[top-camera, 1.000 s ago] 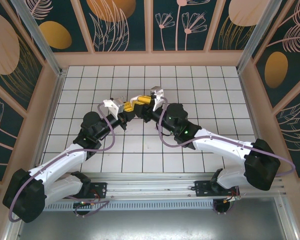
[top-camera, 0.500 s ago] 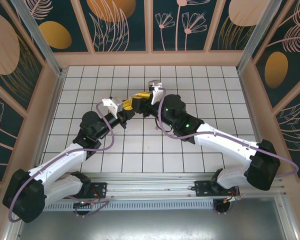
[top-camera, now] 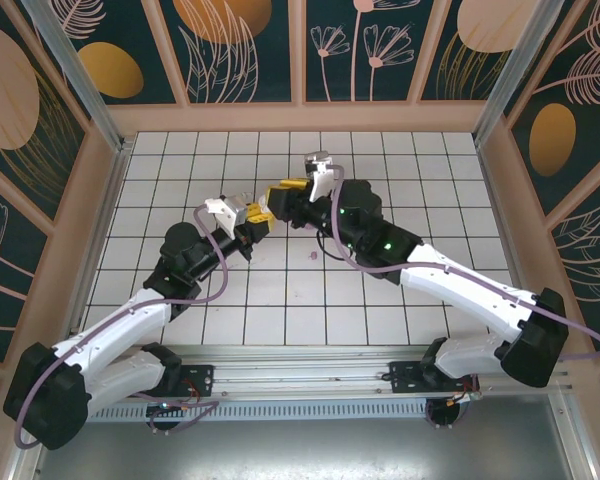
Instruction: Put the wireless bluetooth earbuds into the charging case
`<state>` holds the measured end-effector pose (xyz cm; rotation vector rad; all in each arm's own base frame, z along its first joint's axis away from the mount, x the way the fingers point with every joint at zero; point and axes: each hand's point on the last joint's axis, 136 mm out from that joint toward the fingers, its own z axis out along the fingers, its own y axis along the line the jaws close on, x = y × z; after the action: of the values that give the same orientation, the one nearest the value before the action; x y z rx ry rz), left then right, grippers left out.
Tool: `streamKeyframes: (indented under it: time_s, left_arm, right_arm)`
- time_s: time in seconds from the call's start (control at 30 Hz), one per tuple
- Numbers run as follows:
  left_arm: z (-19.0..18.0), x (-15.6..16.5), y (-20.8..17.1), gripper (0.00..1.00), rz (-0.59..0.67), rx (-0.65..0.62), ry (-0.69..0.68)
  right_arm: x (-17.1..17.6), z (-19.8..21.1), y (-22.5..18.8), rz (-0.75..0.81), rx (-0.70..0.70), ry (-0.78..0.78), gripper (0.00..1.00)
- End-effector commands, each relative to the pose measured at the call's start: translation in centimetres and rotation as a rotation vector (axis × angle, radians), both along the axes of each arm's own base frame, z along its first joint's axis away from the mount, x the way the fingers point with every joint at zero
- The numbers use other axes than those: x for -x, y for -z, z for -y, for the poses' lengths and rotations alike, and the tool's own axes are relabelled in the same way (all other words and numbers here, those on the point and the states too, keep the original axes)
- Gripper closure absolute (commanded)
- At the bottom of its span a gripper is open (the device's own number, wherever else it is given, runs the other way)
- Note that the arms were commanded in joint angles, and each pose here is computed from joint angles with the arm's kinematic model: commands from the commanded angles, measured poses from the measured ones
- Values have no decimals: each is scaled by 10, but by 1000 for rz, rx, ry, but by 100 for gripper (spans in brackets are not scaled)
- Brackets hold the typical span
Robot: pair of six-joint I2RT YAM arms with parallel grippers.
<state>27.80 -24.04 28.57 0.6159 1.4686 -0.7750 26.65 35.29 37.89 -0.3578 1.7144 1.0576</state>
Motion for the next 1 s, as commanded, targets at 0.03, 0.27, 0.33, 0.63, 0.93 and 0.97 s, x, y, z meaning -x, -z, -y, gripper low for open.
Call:
streamKeyframes:
  time_s: [0.03,0.27,0.33,0.63,0.93,0.97]
  left_arm:
    - [-7,1,-3,100,-9,-13,-26]
    - [-39,-11,11,100,-114,34,-74]
    - [-52,-17,16,100,-145,32,-94]
    - [-85,-33,35,100,-238,1,-194]
    - [-108,-34,38,100,-243,-55,-322]
    - [-110,-32,38,100,-241,-61,-335]
  right_arm:
    - [-1,14,-29,-8,-27,19,55]
    - [-55,38,9,-193,49,118,54]
    - [-73,41,28,-246,80,140,55]
    - [-140,1,116,-369,319,133,58]
    - [-197,-62,191,-433,465,26,62]
    - [-202,-69,196,-434,468,11,62]
